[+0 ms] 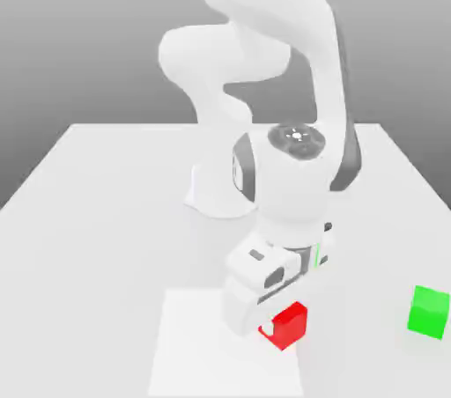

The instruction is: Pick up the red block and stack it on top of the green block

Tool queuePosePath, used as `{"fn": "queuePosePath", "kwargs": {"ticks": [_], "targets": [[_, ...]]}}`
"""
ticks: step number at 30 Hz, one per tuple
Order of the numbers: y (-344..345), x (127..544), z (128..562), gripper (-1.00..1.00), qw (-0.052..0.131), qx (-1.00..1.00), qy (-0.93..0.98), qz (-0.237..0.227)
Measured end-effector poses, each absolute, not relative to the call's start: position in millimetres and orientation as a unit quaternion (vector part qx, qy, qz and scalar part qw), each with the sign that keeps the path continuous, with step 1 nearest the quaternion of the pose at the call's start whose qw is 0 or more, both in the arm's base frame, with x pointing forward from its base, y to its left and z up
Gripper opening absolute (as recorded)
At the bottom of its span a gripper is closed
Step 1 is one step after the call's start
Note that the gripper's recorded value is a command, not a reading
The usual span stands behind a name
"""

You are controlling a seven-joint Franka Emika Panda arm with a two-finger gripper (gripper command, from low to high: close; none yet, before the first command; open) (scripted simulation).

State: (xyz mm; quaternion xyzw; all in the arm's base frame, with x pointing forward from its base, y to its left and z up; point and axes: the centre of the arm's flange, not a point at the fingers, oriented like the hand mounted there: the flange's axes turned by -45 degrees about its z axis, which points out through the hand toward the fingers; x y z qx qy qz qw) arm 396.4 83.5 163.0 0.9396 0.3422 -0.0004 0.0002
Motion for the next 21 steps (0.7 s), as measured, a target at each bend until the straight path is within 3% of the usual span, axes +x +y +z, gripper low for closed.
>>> {"fn": "queuePosePath", "kwargs": {"ticks": [4,11,17,21], "targets": [[86,396,202,-1.0,0.0,0.938,0.346,0.0],[197,393,226,-1.0,0.0,0.85,0.526,-0.001],[296,368,243,-1.0,0.0,0.743,0.67,-0.001],[313,364,207,-1.0,0.0,0.722,0.692,-0.001]]}}
